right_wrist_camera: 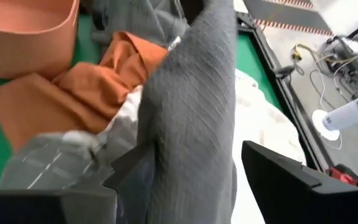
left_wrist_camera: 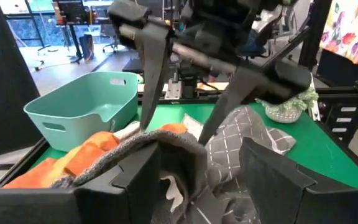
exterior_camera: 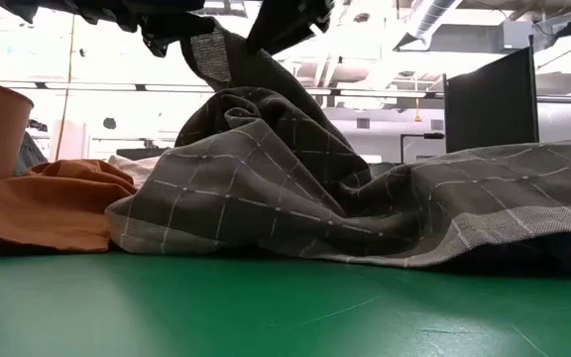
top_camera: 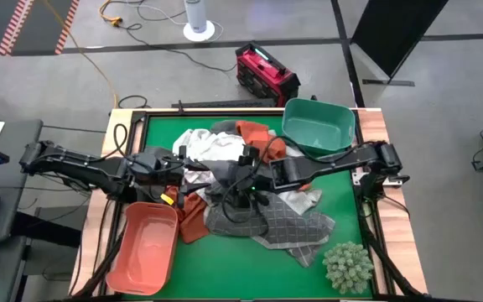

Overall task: Sort towels by color in basket
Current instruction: Put the right gray towel into the green bin

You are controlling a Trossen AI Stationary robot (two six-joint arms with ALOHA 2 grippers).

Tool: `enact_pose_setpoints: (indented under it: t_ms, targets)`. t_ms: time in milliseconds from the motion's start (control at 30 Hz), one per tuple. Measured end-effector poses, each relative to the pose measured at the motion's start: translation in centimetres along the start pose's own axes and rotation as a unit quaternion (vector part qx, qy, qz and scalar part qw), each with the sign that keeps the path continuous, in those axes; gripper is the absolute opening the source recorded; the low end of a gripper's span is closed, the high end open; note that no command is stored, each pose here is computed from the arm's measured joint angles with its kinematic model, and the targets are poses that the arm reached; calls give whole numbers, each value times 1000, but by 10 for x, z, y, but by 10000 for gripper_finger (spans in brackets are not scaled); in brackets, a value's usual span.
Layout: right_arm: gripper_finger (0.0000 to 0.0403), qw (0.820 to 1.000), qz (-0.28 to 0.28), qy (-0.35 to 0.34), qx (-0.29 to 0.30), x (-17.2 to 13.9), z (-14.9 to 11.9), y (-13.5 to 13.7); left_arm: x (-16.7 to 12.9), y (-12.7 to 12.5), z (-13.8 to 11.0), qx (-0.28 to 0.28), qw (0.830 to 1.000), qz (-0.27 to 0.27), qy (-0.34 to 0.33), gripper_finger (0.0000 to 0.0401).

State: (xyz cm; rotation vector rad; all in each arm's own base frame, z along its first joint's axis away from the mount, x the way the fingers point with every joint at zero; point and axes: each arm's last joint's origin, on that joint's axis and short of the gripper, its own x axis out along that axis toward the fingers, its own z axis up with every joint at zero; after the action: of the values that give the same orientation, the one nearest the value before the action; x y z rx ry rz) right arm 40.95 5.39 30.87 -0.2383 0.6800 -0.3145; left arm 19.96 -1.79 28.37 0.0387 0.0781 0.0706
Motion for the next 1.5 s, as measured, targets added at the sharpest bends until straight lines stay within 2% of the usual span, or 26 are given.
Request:
enact_pose_setpoints:
  t_ms: [100, 167, 233, 367, 400, 600, 767, 900, 1000, 1200, 1500]
  targets:
    - [248, 1000, -7, 5, -3, 15, -3, -1, 0, 0, 0, 3, 1000, 0, 0, 210]
    - [214, 1000, -12, 8, -3, 23, -5, -4, 0, 0, 0, 3, 1000, 0, -1, 210]
    - [163, 1000, -16, 12, -2, 25, -5, -8, 0, 0, 0, 3, 1000, 0, 0, 210]
    - [36, 999, -16, 26, -22, 19, -7, -14, 0, 0, 0, 3, 1000, 0, 2, 210]
    - [22, 999, -14, 24, -25, 13, -5, -15, 0, 0, 0, 4, 1000, 0, 2, 210]
    - [20, 1000, -16, -17, -16, -43, 21, -31, 0, 0, 0, 8, 1000, 1, 2, 210]
    - [18, 994, -64, -87, -11, -108, 43, -52, 0, 0, 0, 8, 1000, 1, 3, 210]
    - [18, 986, -119, -115, 5, -152, 45, -71, 0, 0, -1, 9, 1000, 1, 7, 210]
    - [18, 974, -191, -121, 0, -181, 42, -87, -4, 1, -1, 9, 1000, 1, 10, 210]
    - [18, 933, -342, -107, -13, -228, 37, -112, -16, 3, 7, 4, 1000, 2, -10, 210]
    - [18, 903, -393, -172, -9, -272, 59, -135, -22, 5, 8, 4, 1000, 2, -7, 210]
